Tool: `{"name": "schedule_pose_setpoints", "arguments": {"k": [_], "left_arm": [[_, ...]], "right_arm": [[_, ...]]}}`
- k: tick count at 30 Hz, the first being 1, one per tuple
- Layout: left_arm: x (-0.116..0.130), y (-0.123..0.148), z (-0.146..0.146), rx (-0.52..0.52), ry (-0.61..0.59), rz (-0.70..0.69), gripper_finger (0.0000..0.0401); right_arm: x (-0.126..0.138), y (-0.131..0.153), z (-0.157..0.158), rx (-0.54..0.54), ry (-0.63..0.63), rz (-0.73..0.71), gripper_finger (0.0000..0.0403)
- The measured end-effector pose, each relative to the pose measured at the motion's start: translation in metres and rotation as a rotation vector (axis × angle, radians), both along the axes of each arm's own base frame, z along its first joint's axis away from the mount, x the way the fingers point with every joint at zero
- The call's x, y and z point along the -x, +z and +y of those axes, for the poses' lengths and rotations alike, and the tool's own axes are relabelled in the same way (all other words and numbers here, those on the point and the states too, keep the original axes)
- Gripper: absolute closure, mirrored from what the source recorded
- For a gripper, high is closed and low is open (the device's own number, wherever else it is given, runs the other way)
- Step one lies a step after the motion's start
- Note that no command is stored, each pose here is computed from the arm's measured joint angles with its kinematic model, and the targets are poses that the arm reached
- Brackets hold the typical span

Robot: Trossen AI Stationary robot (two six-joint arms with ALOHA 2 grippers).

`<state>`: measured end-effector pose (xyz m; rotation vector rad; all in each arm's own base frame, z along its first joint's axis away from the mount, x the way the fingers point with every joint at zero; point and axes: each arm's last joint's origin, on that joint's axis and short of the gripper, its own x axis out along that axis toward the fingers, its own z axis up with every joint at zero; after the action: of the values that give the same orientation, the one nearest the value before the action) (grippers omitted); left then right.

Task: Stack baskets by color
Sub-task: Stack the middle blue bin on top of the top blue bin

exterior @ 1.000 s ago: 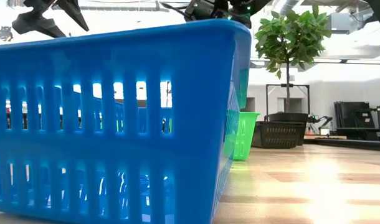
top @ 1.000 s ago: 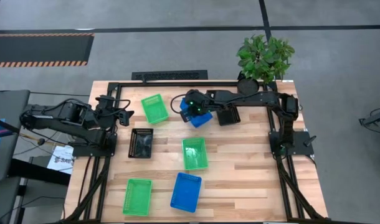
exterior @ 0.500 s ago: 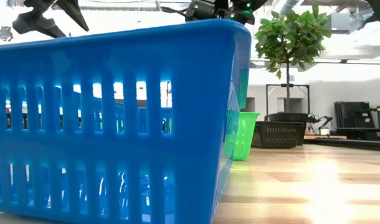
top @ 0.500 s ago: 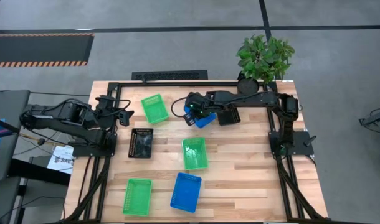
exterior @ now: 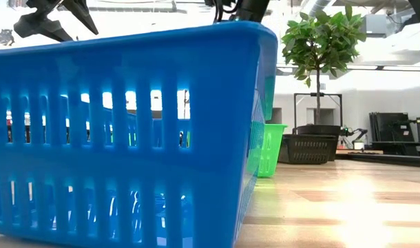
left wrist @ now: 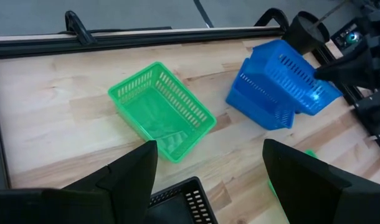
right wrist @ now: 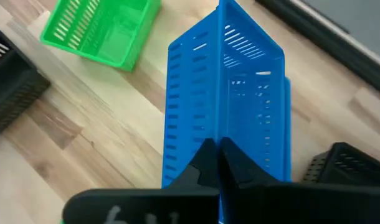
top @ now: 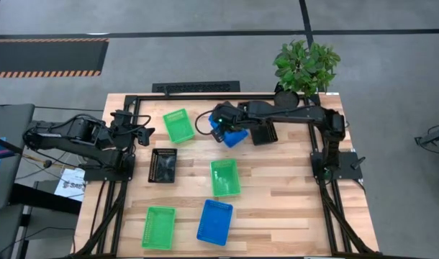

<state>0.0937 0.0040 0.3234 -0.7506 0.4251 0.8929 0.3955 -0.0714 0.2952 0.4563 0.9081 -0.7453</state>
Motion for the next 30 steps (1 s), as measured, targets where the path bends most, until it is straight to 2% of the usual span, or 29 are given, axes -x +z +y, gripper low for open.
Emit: {"name": "schedule_pose_setpoints", "arguments": {"k": [6,11,17,26,30], "left_arm": [[0.0,0.0,0.0,-0.004,0.003,0.0,0.0123],[0.0,0.0,0.0,-0.013,0.01,-0.002,0.0123],[0.0,0.0,0.0,-0.013,0.011,-0.002,0.0123],[0.0,0.0,0.0,-0.014,0.01,-0.002,0.0123],[0.0,0.0,0.0,-0.014,0.01,-0.001,0.0123]], "right_arm": [[0.006,-0.001,0.009,0.077,0.026,0.115,0.0402],[0.006,0.0,0.015,0.168,0.061,0.157,0.0402],[0.006,0.0,0.018,0.179,0.066,0.161,0.0402],[-0.006,-0.044,0.017,0.155,0.078,0.345,0.0402],[-0.011,-0.057,0.021,0.152,0.092,0.381,0.0403]]}}
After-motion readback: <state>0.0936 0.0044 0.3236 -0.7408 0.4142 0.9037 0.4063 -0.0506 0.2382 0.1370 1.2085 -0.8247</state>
